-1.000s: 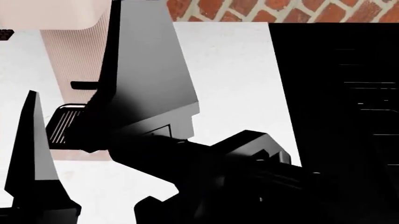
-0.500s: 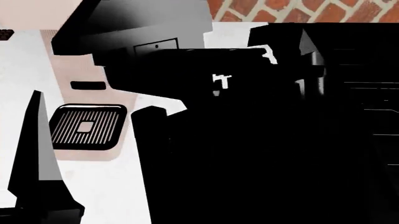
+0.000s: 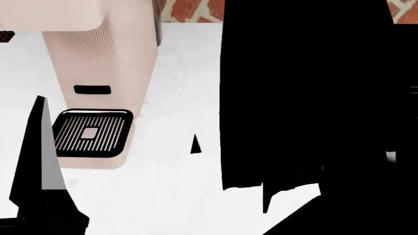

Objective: Close the microwave door

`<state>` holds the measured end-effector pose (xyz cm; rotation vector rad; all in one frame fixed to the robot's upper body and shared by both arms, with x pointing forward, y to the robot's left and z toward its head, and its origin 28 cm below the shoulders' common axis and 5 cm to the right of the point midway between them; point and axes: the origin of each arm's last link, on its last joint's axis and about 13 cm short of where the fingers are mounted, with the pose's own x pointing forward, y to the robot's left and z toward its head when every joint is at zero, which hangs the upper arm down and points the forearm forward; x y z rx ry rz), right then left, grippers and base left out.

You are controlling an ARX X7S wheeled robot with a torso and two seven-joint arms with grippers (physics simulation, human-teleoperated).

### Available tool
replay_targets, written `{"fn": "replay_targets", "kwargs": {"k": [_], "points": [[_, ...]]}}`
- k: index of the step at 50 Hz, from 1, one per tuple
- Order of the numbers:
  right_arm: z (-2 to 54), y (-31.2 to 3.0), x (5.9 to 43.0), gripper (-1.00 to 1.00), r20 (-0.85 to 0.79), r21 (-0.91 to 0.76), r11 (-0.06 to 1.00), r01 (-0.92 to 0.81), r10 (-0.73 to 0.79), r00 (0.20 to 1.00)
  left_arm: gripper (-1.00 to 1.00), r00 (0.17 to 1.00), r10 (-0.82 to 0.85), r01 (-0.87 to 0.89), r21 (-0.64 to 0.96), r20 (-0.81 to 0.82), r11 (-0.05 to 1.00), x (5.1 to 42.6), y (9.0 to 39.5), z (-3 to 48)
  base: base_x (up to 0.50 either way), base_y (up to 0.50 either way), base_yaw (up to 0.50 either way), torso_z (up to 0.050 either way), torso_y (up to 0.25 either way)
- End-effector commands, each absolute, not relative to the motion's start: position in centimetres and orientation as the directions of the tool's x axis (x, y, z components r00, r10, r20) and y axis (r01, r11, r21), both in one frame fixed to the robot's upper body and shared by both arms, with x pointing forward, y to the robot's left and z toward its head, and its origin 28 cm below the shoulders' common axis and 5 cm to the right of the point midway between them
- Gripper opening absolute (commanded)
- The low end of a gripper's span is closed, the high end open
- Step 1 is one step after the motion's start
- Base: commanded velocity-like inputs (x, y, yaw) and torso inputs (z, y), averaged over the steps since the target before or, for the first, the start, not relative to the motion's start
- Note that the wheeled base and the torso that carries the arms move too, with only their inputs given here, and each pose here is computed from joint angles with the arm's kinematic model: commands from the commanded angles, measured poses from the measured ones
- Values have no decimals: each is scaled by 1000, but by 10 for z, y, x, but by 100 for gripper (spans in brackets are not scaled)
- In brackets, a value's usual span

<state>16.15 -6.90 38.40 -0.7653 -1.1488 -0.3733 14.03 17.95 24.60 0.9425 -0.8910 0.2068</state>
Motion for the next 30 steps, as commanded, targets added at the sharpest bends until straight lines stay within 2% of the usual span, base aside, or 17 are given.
{"fn": "replay_targets", "kwargs": {"k": [1, 19, 30], "points": [[397, -72, 167, 100, 913, -347, 696, 628, 97, 397, 100, 640, -209, -515, 615, 739, 598, 140, 179, 247, 0, 0, 0, 0, 0], [406, -86, 190, 100, 893, -335, 688, 644, 12, 451, 100, 642, -209, -520, 619, 738, 588, 138, 172, 258, 0, 0, 0, 0, 0], [407, -89, 193, 100, 891, -324, 686, 652, -10, 454, 100, 637, -208, -525, 614, 743, 589, 137, 169, 264, 0, 0, 0, 0, 0]]}}
